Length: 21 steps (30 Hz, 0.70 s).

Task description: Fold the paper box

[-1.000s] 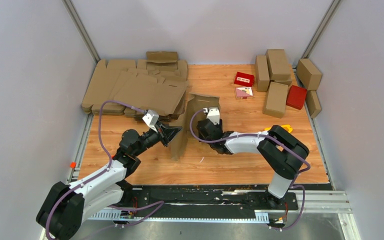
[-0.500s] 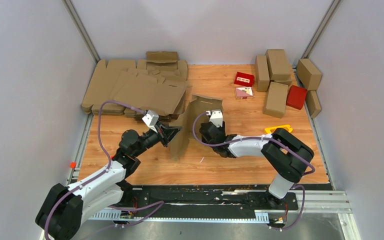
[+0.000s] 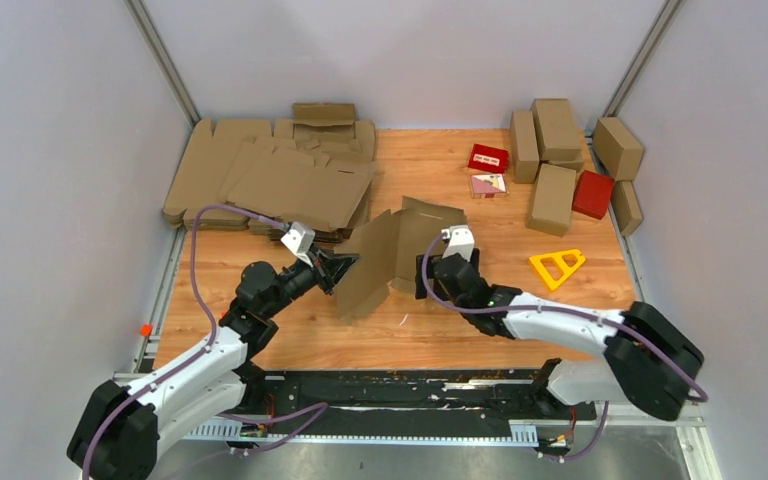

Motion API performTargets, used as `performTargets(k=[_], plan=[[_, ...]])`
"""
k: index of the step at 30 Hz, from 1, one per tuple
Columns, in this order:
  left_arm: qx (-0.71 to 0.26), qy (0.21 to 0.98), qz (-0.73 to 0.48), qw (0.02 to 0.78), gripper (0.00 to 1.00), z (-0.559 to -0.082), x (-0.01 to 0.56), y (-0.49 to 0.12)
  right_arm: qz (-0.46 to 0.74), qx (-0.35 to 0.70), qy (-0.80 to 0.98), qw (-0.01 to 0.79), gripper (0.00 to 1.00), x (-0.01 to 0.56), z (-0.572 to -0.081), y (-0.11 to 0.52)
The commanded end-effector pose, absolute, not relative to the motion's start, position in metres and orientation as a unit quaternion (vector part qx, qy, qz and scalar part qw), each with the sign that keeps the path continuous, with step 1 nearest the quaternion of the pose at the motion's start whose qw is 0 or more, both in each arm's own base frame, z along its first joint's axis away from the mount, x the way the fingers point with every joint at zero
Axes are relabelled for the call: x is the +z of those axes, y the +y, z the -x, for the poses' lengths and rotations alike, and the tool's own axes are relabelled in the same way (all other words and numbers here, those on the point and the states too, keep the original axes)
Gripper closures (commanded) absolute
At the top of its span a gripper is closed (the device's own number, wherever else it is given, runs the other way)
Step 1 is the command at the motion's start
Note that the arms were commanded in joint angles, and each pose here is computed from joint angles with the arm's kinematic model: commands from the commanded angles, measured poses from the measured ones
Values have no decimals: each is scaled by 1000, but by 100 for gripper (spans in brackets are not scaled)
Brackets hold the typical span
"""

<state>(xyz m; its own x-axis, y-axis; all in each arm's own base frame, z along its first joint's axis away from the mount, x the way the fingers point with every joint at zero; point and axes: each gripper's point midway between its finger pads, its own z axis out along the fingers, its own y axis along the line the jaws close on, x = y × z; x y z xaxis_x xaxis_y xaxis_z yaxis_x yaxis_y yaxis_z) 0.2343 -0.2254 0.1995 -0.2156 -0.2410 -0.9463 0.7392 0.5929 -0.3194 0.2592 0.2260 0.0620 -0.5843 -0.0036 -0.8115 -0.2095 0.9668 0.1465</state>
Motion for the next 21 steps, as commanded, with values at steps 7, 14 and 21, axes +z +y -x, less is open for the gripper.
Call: performTargets(k=[7, 14, 21], plan=[[-414, 673, -204, 577, 98, -230, 193, -231, 55, 130, 855, 498, 0, 116, -252, 190], [-414, 673, -205, 578, 98, -230, 194, -231, 79, 126, 838, 525, 0, 161, -255, 176], [-415, 672, -205, 578, 97, -230, 195, -231, 141, 95, 812, 558, 6, 223, -261, 173]])
